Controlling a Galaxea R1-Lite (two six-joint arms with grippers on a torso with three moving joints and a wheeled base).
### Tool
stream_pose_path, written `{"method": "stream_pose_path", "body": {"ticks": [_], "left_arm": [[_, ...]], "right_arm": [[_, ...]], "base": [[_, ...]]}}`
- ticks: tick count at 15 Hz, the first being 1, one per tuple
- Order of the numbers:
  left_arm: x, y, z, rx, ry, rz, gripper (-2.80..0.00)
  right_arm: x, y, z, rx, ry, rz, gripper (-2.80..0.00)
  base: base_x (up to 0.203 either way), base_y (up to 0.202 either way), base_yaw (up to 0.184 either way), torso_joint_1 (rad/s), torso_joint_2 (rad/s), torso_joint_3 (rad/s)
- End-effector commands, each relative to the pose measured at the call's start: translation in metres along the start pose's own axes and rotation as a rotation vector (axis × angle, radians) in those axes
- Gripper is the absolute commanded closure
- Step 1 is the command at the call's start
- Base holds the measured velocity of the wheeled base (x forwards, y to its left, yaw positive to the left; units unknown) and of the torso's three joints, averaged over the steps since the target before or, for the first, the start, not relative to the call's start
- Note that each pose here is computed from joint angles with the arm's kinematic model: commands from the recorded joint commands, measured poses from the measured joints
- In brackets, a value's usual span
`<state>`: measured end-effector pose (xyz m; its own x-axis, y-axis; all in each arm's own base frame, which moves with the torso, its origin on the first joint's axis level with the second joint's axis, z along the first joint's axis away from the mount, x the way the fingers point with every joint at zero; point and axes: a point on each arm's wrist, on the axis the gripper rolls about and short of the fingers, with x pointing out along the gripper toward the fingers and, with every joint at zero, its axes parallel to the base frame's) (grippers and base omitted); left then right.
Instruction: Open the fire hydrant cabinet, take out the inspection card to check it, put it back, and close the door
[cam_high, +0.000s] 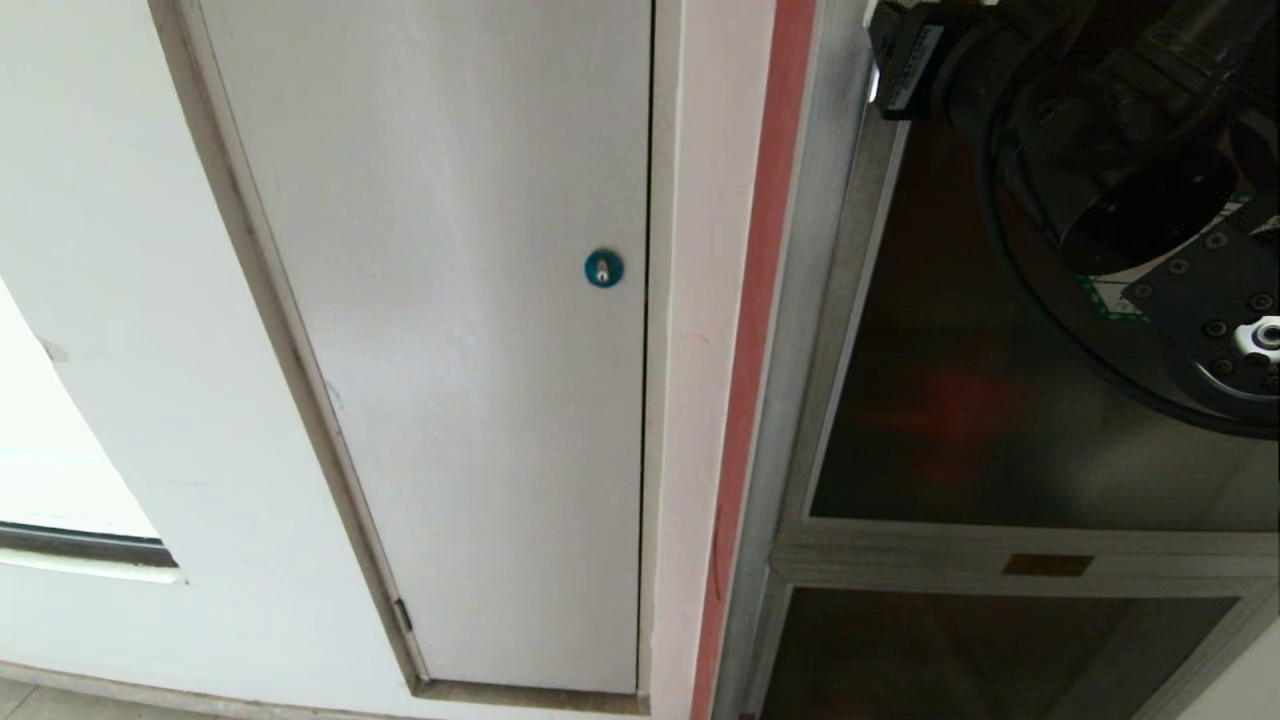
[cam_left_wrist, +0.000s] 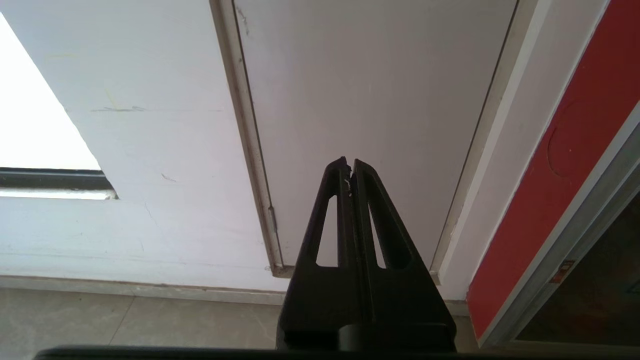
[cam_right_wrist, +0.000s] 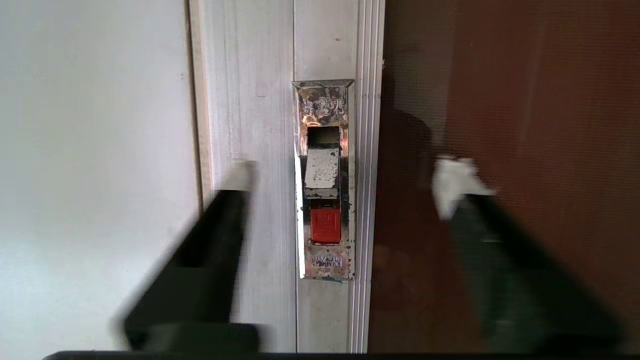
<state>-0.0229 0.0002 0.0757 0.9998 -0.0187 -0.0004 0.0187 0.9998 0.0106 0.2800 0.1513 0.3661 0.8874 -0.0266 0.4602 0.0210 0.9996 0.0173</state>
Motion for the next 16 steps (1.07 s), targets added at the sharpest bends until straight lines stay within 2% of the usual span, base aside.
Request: {"method": "stream_pose_path", "body": {"ticks": [1,11,16], "left_arm": [[0.0,0.0,0.0,0.0,0.0,0.0,0.0],[0.0,0.0,0.0,0.0,0.0,0.0,0.0],[0.0,0.0,0.0,0.0,0.001,0.0,0.0]], "right_arm": [[0.001,0.0,-0.002,-0.005,0.005,-0.003,0.0],[0.008,0.003,0.001,-0.013,0.014,0.015,0.0],[0.002,-0.002,0.013,-0.001,-0.004,0.012,0.0]], "base": [[0.0,0.0,0.0,0.0,0.0,0.0],[0.0,0.0,0.0,0.0,0.0,0.0],[0.0,0.0,0.0,0.0,0.0,0.0]]}}
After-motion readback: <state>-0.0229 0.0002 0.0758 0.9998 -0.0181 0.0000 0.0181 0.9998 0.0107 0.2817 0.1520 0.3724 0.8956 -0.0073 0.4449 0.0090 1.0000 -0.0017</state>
